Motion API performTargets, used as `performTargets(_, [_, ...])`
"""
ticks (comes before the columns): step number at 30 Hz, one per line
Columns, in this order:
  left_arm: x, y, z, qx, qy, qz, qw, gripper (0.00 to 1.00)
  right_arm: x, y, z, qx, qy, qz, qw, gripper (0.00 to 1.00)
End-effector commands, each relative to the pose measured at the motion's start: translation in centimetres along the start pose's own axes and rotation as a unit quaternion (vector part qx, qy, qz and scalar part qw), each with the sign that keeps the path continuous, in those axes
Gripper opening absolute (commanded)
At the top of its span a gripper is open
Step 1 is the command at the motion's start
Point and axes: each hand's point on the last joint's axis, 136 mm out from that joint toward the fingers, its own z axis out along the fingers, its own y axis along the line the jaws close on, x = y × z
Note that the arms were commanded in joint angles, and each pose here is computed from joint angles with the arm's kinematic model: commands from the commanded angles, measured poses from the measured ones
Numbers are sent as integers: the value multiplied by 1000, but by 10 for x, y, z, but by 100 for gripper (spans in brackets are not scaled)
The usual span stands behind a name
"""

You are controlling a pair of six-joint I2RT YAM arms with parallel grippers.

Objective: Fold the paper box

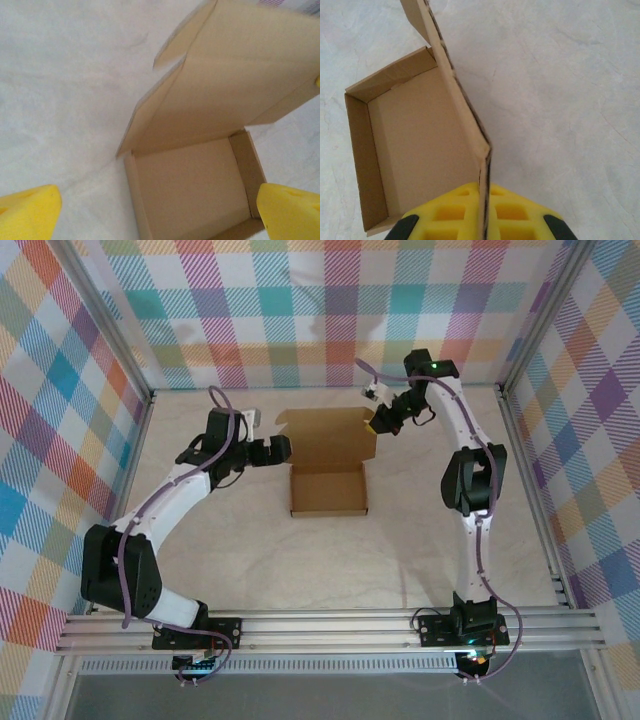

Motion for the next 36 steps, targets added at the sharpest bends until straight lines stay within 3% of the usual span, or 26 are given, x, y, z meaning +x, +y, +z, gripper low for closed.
performTargets(1, [-42, -15, -4, 23, -57, 78, 995, 100, -13, 18, -10, -1, -15, -58, 998, 0])
performTargets(5, [-47, -22, -6, 27, -46, 176, 983, 100, -9, 31, -8, -22, -24, -64, 997, 0])
performTargets(8, [-37, -16, -6, 11, 24, 218, 976, 99, -8, 36, -6, -30, -26, -61, 997, 0])
performTargets(9, [-34, -19, -7, 19, 44, 234, 971, 97, -7, 36, -4, -30, -26, -61, 997, 0])
performTargets(12, [-24, -30, -11, 58, 94, 281, 953, 74, -5, 36, -2, -30, -23, -61, 997, 0])
performTargets(14, [-16, -31, -10, 71, 115, 329, 935, 71, -4, 36, -2, -31, -22, -59, 998, 0])
performTargets(16, [-12, -22, -9, 53, 132, 364, 921, 61, -5, 36, -3, -30, -23, -57, 998, 0])
performTargets(18, [-9, -15, -9, 42, 152, 376, 913, 54, -7, 37, -5, -28, -24, -57, 998, 0])
performTargets(22, [-2, -4, -2, 38, 184, 380, 906, 54, -7, 39, -6, -29, -24, -56, 998, 0])
performTargets(24, [-1, 3, 4, 33, 189, 381, 904, 46, -6, 42, -7, -34, -22, -55, 998, 0])
performTargets(28, [-4, 8, 11, 43, 192, 365, 910, 44, -4, 45, -7, -40, -19, -51, 998, 0])
performTargets(36, [-6, -3, 18, 77, 179, 356, 914, 26, -4, 44, -6, -39, -21, -50, 998, 0])
